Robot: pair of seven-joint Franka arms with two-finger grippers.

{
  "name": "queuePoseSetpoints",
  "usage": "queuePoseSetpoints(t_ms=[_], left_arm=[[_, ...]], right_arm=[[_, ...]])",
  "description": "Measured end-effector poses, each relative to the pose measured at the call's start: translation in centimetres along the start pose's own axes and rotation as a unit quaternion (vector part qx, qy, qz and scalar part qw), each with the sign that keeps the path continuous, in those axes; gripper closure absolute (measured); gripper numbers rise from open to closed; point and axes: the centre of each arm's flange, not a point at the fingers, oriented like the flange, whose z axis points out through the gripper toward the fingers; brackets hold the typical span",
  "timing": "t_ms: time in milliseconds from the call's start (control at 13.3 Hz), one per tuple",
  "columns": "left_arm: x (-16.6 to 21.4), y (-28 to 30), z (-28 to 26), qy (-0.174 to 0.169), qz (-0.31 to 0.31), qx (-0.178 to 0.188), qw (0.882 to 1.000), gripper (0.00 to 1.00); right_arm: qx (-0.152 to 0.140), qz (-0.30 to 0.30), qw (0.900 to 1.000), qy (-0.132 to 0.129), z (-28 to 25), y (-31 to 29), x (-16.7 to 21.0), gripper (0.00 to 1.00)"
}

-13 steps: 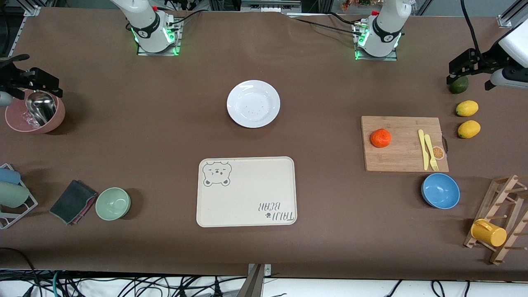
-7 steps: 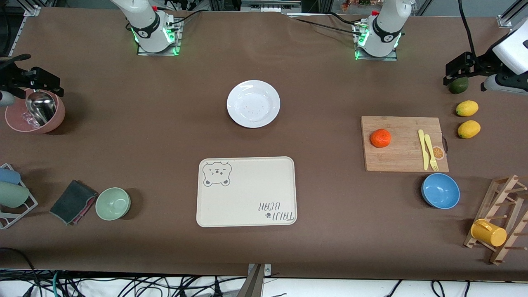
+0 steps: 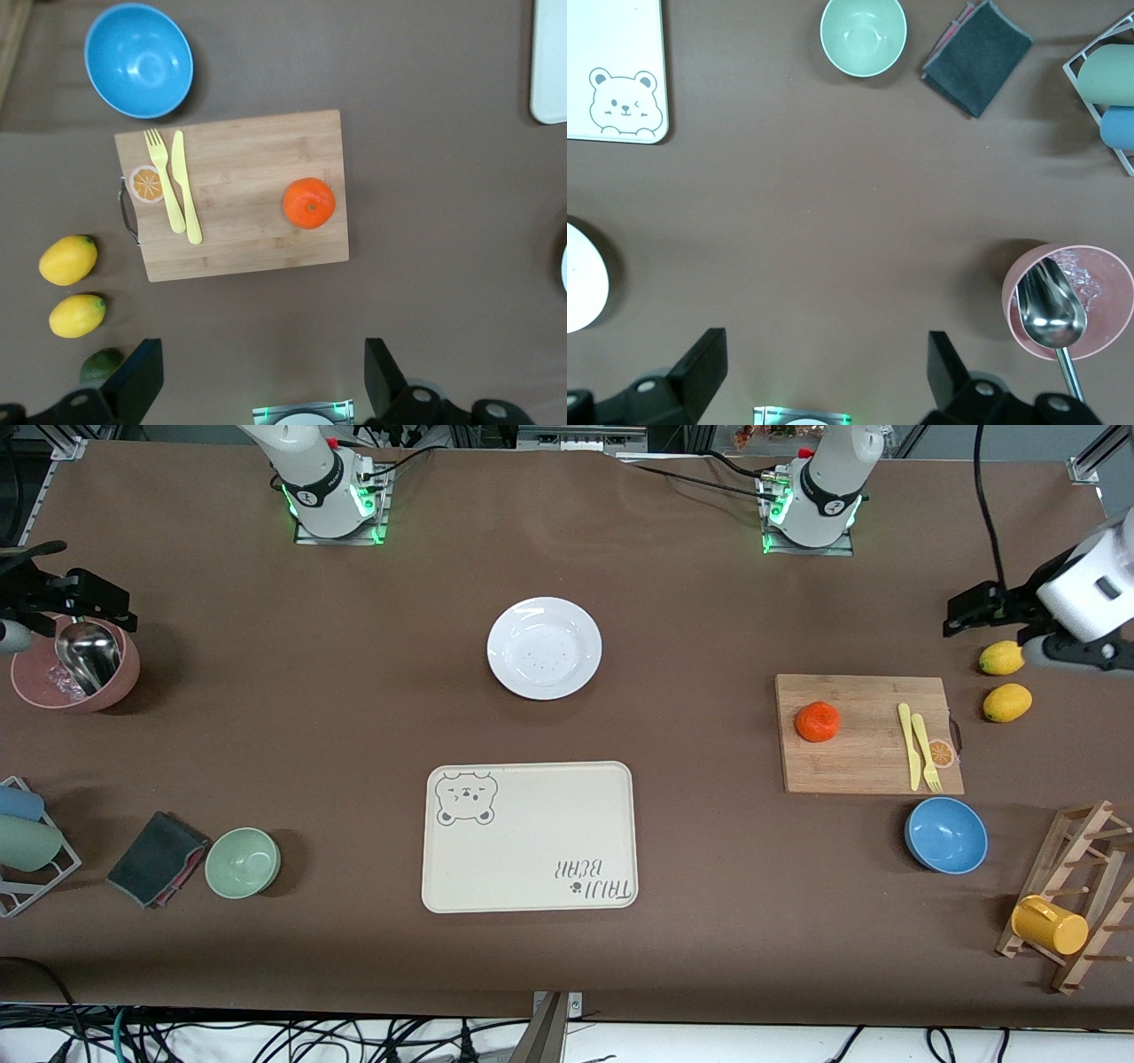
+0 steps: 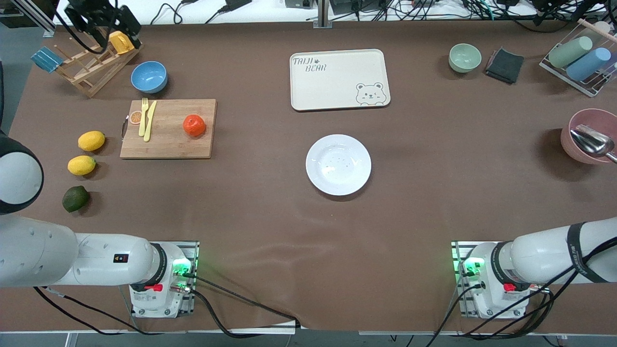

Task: Place orange and plate with both arms
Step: 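Reach the left gripper down to the orange on the cutting board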

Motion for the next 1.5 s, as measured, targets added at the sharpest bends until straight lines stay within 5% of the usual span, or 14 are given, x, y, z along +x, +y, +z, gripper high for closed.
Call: queuePoseSetpoints(t_ms=[451, 976, 1502], left_arm=[[1.9, 0.0, 10.1, -0.016, -0.005, -0.002, 1.000, 0.00], [1.6, 3.9, 21.7, 0.020, -0.040, 0.008, 0.999, 0.00], [1.7, 4.2, 27.9, 0.013, -0.066, -0.012, 0.998, 0.00]], right_arm=[[0.000, 0.000, 1.000, -0.002, 0.0, 0.0, 0.0, 0.00], [0.000, 0.000, 1.000, -0.002, 0.0, 0.0, 0.0, 0.00], [0.000, 0.000, 1.000, -0.002, 0.0, 0.0, 0.0, 0.00]])
